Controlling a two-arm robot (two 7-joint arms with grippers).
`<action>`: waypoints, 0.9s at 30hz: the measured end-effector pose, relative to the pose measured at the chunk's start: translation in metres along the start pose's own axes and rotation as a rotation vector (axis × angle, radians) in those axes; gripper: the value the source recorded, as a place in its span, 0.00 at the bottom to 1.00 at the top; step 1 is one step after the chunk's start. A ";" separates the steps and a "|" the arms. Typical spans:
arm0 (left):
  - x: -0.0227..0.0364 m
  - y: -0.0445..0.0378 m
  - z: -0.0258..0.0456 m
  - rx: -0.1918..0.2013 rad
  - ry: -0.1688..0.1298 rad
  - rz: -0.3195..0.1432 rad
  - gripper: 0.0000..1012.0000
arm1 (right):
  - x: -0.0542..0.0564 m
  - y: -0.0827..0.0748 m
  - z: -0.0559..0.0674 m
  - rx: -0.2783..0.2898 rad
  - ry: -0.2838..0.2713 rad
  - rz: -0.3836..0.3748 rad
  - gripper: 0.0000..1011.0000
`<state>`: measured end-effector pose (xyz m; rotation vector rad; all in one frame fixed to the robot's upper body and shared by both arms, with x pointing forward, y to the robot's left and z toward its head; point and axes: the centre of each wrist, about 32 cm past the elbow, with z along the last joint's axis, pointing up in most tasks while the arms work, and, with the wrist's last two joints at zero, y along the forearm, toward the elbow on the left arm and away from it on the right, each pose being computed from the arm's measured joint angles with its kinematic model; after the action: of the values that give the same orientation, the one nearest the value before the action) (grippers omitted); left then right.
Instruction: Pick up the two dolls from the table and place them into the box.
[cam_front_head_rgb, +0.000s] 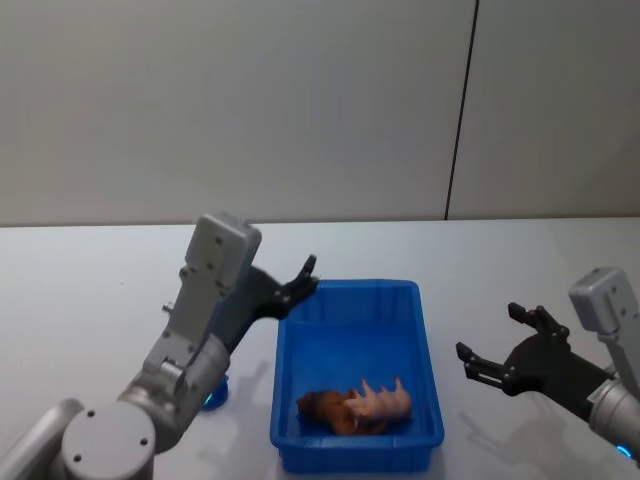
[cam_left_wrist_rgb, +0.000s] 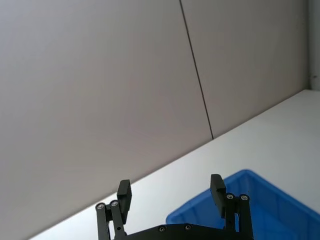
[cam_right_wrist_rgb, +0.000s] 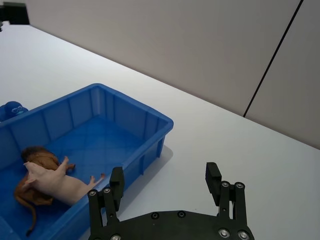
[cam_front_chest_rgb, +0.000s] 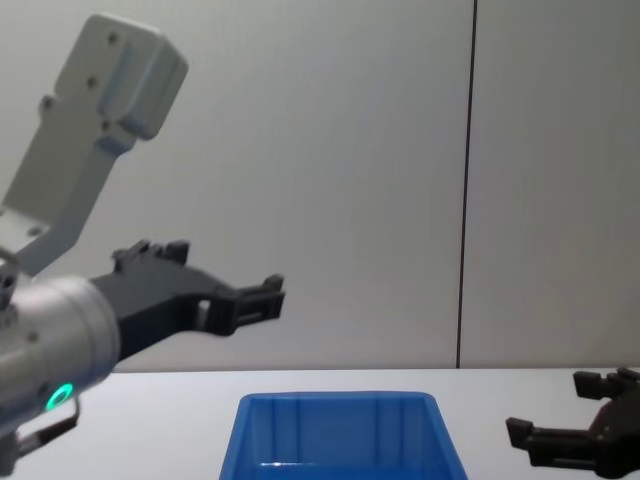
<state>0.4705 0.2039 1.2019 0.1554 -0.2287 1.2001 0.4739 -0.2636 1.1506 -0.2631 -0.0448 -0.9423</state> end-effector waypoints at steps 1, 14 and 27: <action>-0.0002 0.0025 -0.0013 0.009 0.000 0.005 0.99 | 0.000 0.000 0.000 0.000 0.000 -0.001 0.99; -0.0008 0.0387 -0.0186 0.129 0.033 0.097 0.99 | 0.002 -0.002 -0.001 -0.001 -0.001 -0.005 0.99; 0.0074 0.0506 -0.0477 0.183 0.080 0.083 0.99 | 0.002 -0.003 -0.001 -0.001 0.000 -0.007 0.99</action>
<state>0.4301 0.2399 1.1576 0.2588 -0.0554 1.3069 0.4731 -0.2673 1.1501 -0.2643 -0.0457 -0.9493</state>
